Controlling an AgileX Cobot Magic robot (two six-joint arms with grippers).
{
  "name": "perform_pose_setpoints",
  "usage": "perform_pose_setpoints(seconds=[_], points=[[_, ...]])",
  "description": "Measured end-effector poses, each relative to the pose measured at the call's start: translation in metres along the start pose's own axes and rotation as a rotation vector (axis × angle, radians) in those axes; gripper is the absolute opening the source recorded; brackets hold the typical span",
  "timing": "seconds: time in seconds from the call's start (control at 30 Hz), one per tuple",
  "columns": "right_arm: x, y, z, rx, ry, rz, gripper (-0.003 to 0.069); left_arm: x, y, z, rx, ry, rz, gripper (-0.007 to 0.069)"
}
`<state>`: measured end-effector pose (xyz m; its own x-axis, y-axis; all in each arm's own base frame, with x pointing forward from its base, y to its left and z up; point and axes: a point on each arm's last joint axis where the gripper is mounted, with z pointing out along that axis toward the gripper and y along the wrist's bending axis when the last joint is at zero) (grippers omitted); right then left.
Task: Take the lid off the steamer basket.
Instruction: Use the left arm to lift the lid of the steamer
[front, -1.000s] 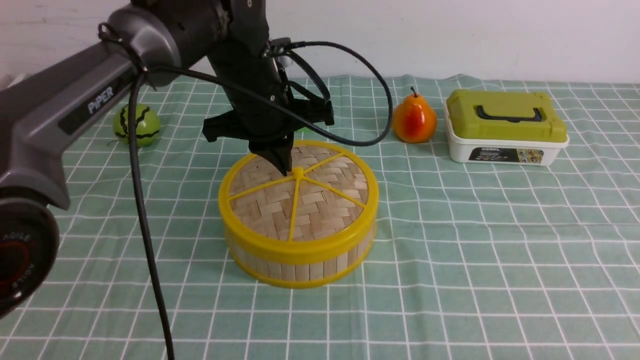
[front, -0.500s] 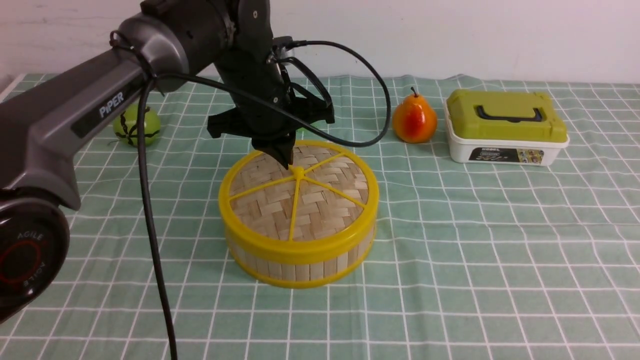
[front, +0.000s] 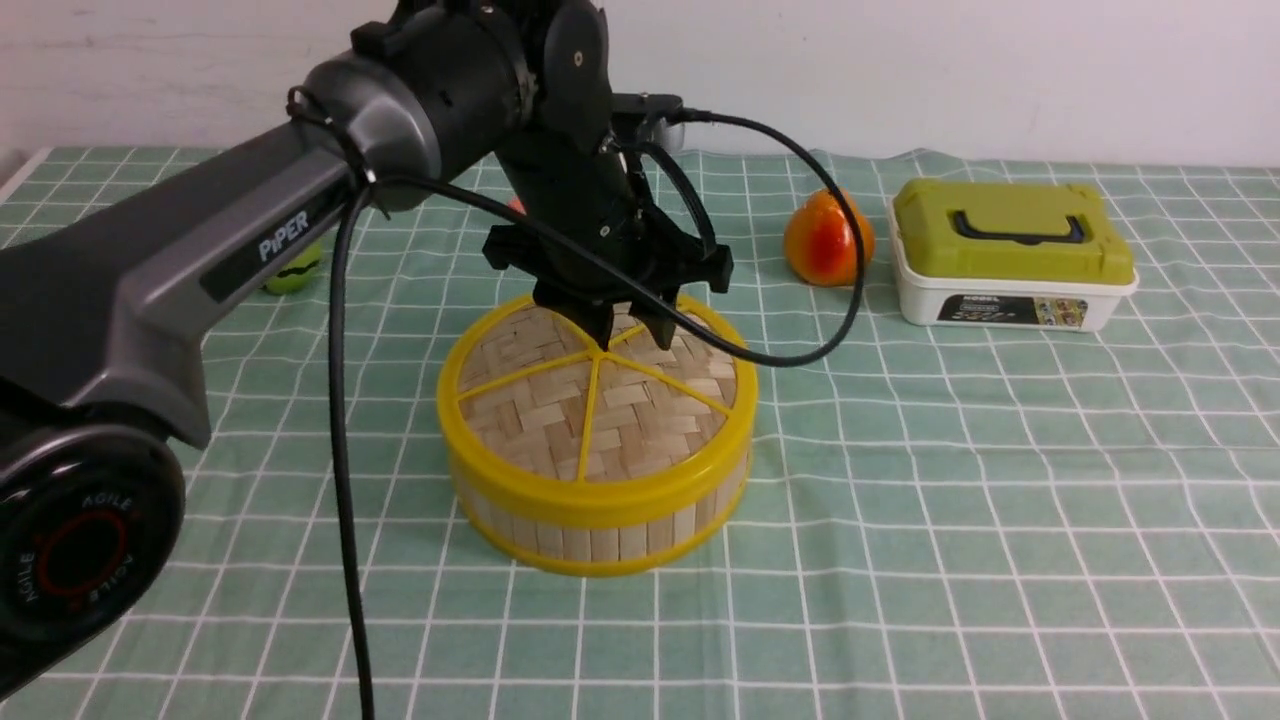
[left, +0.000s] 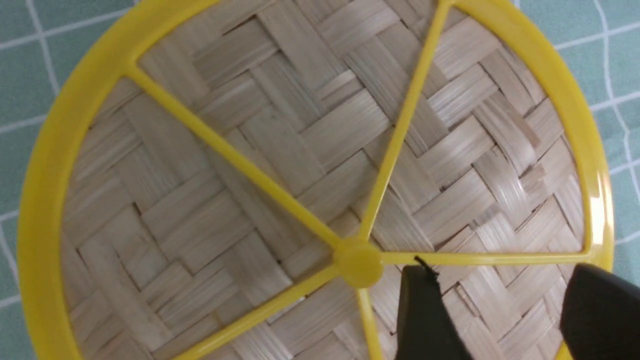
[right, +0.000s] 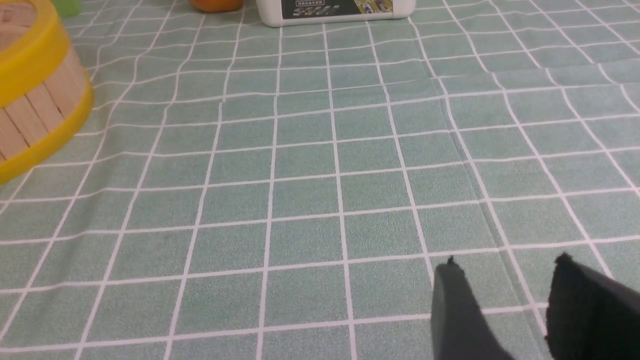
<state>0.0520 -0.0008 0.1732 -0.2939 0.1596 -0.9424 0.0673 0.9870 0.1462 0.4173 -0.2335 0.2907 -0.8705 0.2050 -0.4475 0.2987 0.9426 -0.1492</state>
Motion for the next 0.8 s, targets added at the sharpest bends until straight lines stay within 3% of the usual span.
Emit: perform_pose_setpoints(seconds=[0.13,0.23,0.27,0.3,0.33,0.4,0.67,0.8], points=[[0.0,0.0,0.0,0.0,0.0,0.0,0.0241,0.0,0.004,0.0,-0.043,-0.003,0.017,0.0349],[0.0,0.0,0.0,0.0,0.0,0.0,0.0241,0.0,0.012,-0.001,-0.129,-0.005,-0.002,0.0252],[0.0,0.0,0.0,0.0,0.0,0.0,0.0241,0.0,0.015,-0.001,-0.174,-0.004,-0.037,0.0149],[0.0,0.0,0.0,0.0,0.0,0.0,0.0241,0.0,0.015,-0.001,-0.178,-0.004,-0.04,0.0149],[0.0,0.0,0.0,0.0,0.0,0.0,0.0241,0.001,0.016,-0.002,-0.192,-0.002,-0.055,0.0068],[0.0,0.0,0.0,0.0,0.0,0.0,0.0241,0.001,0.014,-0.002,-0.197,0.0,-0.062,-0.0008],[0.0,0.0,0.0,0.0,0.0,0.0,0.0241,0.003,0.005,-0.001,-0.181,-0.007,-0.055,-0.0003],[0.0,0.0,0.0,0.0,0.0,0.0,0.0241,0.001,0.005,-0.001,-0.177,-0.029,-0.052,0.0111]])
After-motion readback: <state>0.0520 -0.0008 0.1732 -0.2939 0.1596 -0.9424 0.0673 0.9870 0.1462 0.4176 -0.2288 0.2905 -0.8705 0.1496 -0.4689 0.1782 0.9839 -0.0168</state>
